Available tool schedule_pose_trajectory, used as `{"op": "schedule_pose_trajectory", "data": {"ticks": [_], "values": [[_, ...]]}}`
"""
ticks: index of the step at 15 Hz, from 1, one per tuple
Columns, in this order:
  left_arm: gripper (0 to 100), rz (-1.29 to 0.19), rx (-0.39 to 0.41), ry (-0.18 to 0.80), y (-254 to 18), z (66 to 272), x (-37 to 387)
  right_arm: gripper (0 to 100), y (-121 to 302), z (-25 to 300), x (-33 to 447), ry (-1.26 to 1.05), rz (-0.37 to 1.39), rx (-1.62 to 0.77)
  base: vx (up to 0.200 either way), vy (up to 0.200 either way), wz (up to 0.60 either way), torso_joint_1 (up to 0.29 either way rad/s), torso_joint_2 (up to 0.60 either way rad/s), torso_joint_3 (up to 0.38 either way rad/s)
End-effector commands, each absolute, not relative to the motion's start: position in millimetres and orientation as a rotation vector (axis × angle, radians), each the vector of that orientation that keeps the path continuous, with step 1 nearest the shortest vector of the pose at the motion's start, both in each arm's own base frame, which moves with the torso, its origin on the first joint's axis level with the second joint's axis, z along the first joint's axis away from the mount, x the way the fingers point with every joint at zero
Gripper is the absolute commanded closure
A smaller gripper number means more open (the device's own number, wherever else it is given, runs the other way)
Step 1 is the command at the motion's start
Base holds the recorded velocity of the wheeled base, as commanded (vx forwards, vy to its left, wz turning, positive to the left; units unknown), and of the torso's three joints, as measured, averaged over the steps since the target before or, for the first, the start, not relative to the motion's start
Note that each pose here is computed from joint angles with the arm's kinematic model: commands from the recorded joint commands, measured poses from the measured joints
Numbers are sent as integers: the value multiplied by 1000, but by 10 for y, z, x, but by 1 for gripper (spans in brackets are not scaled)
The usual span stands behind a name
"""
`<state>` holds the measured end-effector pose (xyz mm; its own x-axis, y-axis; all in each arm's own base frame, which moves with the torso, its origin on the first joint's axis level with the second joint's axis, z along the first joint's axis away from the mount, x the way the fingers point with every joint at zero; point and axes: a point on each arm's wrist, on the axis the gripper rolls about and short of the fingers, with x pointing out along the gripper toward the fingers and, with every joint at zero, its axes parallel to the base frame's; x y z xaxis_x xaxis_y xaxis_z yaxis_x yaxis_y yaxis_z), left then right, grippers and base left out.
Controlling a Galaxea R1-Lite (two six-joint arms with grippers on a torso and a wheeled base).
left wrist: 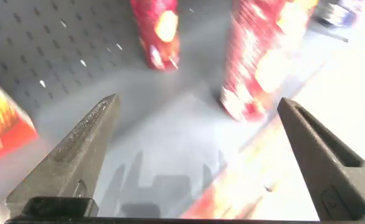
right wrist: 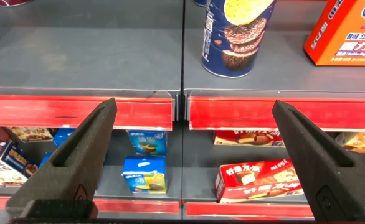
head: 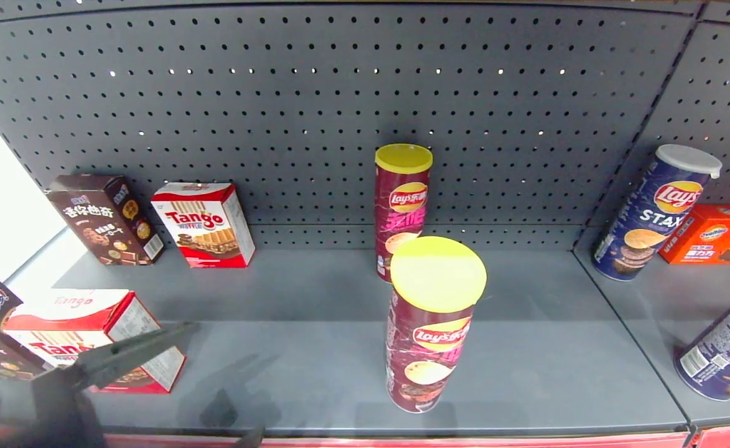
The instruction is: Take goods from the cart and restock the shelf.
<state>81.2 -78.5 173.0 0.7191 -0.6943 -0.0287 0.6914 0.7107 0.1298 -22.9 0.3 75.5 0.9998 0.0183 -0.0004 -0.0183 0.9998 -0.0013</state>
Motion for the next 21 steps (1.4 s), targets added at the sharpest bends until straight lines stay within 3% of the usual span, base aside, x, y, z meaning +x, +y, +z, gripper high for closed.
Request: {"op": "schedule_pose_trajectory", "data": {"ticks": [1, 4, 5, 8, 11, 14, 18, 21], "values": [[0, -873, 107, -83, -400, 1494, 345, 0, 3, 753, -228, 2, 18, -2, 0, 0, 0, 0, 0, 0], [0, -898, 130, -31, -100, 1282, 76, 0, 3, 757, -229, 0, 18, -2, 0, 0, 0, 0, 0, 0], [0, -885, 124, -36, 62, 1104, -63, 0, 3, 753, -228, 2, 18, -2, 0, 0, 0, 0, 0, 0], [0, -674, 145, 32, 61, 838, -102, 0, 3, 757, -229, 0, 18, -2, 0, 0, 0, 0, 0, 0], [0, -478, 133, 43, 37, 848, -108, 0, 3, 753, -228, 2, 18, -2, 0, 0, 0, 0, 0, 0], [0, -139, 110, 40, 1, 845, -135, 0, 3, 753, -228, 2, 18, -2, 0, 0, 0, 0, 0, 0], [0, -37, 95, 7, -13, 837, -168, 0, 3, 757, -229, 0, 18, -2, 0, 0, 0, 0, 0, 0], [0, -53, 17, -65, -10, 821, -230, 0, 3, 753, -228, 2, 18, -2, 0, 0, 0, 0, 0, 0]]}}
